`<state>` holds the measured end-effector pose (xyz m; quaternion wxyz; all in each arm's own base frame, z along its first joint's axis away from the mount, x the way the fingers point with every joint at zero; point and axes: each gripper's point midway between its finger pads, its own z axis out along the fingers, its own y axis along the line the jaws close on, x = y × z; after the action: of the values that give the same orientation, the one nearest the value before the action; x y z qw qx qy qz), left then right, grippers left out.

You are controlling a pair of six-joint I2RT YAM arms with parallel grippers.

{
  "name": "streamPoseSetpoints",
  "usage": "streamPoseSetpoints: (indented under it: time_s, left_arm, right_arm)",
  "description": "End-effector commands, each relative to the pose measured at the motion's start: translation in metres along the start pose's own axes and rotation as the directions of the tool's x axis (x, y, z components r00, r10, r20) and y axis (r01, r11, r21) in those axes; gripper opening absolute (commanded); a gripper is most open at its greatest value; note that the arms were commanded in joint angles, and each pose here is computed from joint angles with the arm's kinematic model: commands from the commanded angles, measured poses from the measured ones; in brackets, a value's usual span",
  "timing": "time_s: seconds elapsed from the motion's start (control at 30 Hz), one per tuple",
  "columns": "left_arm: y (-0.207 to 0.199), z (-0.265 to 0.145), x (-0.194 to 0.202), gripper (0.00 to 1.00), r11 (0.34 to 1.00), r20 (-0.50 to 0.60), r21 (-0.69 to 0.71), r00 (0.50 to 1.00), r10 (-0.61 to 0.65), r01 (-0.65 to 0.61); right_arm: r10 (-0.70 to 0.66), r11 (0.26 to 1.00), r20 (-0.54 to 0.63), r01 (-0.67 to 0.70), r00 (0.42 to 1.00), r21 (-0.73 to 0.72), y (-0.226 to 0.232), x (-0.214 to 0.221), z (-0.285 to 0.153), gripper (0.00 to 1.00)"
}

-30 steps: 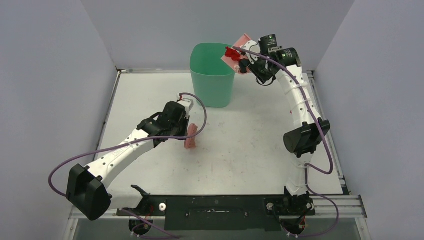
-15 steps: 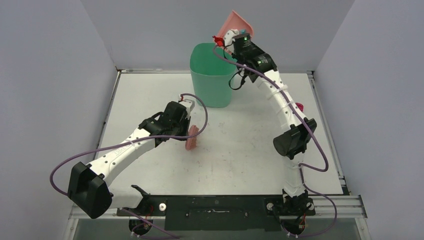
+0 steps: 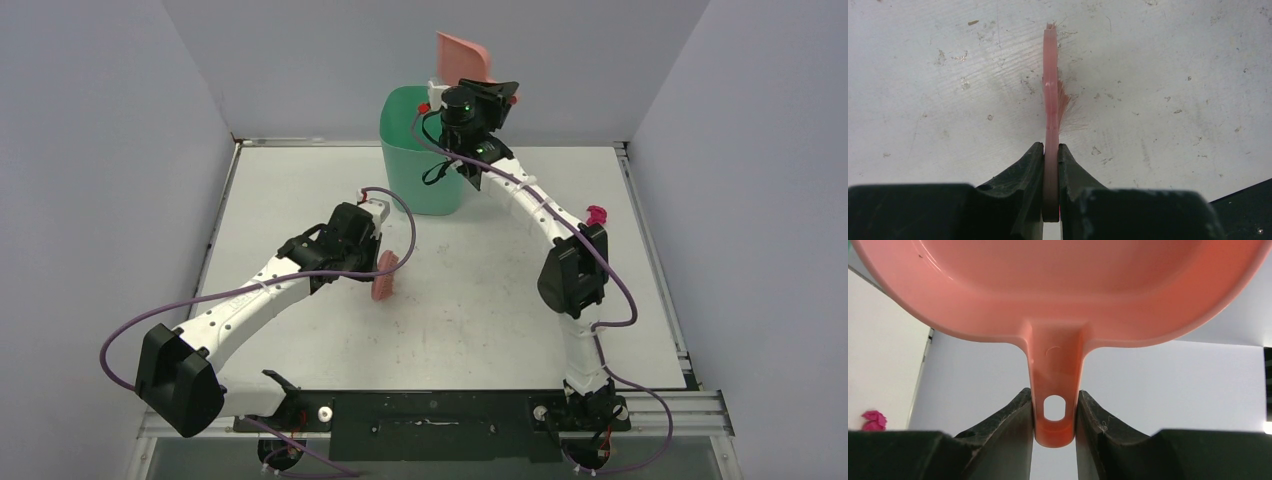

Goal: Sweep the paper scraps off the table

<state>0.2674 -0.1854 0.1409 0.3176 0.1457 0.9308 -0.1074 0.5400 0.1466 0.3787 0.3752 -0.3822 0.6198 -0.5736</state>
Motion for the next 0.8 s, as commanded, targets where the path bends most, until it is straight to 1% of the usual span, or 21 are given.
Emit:
streamPoseSetpoints:
  time_s: [0.0,0.07,0.17,0.23,0.3,0.37,0.43,0.47,0.5,0.53,0.6,0.7,0.77]
  left_arm:
    - [-0.004,-0.001,-0.009,0.0,1.0,0.017,0.021,1.0,-0.009,0.009]
    - [-0.004,-0.001,-0.01,0.0,1.0,0.018,0.023,1.0,-0.008,0.007]
    - [-0.004,-0.002,-0.01,0.0,1.0,0.02,0.021,1.0,-0.009,0.008]
    - [-0.003,-0.003,-0.01,0.0,1.0,0.02,0.019,1.0,-0.009,0.008]
    - [-0.003,-0.002,-0.01,0.0,1.0,0.02,0.019,1.0,-0.009,0.008]
    - [-0.003,-0.002,-0.009,0.0,1.0,0.015,0.02,1.0,-0.008,0.007]
    - [-0.003,-0.002,-0.009,0.0,1.0,0.014,0.02,1.0,-0.006,0.006]
    - [-0.003,-0.002,-0.009,0.0,1.0,0.014,0.019,1.0,-0.007,0.006]
    - [-0.003,-0.002,-0.01,0.0,1.0,0.017,0.019,1.0,-0.006,0.006]
    - [-0.003,-0.002,-0.009,0.0,1.0,0.016,0.02,1.0,-0.007,0.006]
    - [-0.003,-0.002,-0.009,0.0,1.0,0.016,0.02,1.0,-0.007,0.006]
    - [-0.004,-0.001,-0.008,0.0,1.0,0.01,0.021,1.0,-0.006,0.006]
    - [-0.004,0.0,-0.008,0.0,1.0,0.008,0.022,1.0,-0.006,0.006]
  right_arm:
    - [0.064,0.987,-0.043,-0.056,0.997,0.151,-0.073,0.035,-0.021,0.05]
    - [0.068,0.986,-0.04,-0.061,0.997,0.156,-0.075,0.036,-0.022,0.05]
    - [0.076,0.989,-0.019,-0.073,0.997,0.125,-0.072,0.036,-0.023,0.05]
    - [0.081,0.991,0.02,-0.083,0.996,0.105,-0.069,0.036,-0.026,0.05]
    - [0.039,0.995,0.064,-0.045,0.997,0.094,-0.067,0.035,-0.029,0.05]
    - [-0.039,0.99,0.096,0.026,0.995,0.136,-0.068,0.035,-0.032,0.05]
    - [-0.129,0.972,0.12,0.101,0.984,0.213,-0.074,0.035,-0.038,0.05]
    - [-0.161,0.959,0.133,0.123,0.978,0.256,-0.077,0.036,-0.041,0.05]
    - [-0.164,0.946,0.139,0.115,0.977,0.303,-0.085,0.038,-0.045,0.05]
    - [-0.168,0.942,0.144,0.116,0.975,0.315,-0.087,0.038,-0.047,0.05]
    - [-0.131,0.951,0.158,0.079,0.979,0.3,-0.093,0.04,-0.048,0.05]
    - [-0.007,0.972,0.197,-0.04,0.98,0.232,-0.101,0.045,-0.046,0.05]
    - [0.024,0.978,0.193,-0.063,0.981,0.201,-0.1,0.049,-0.042,0.05]
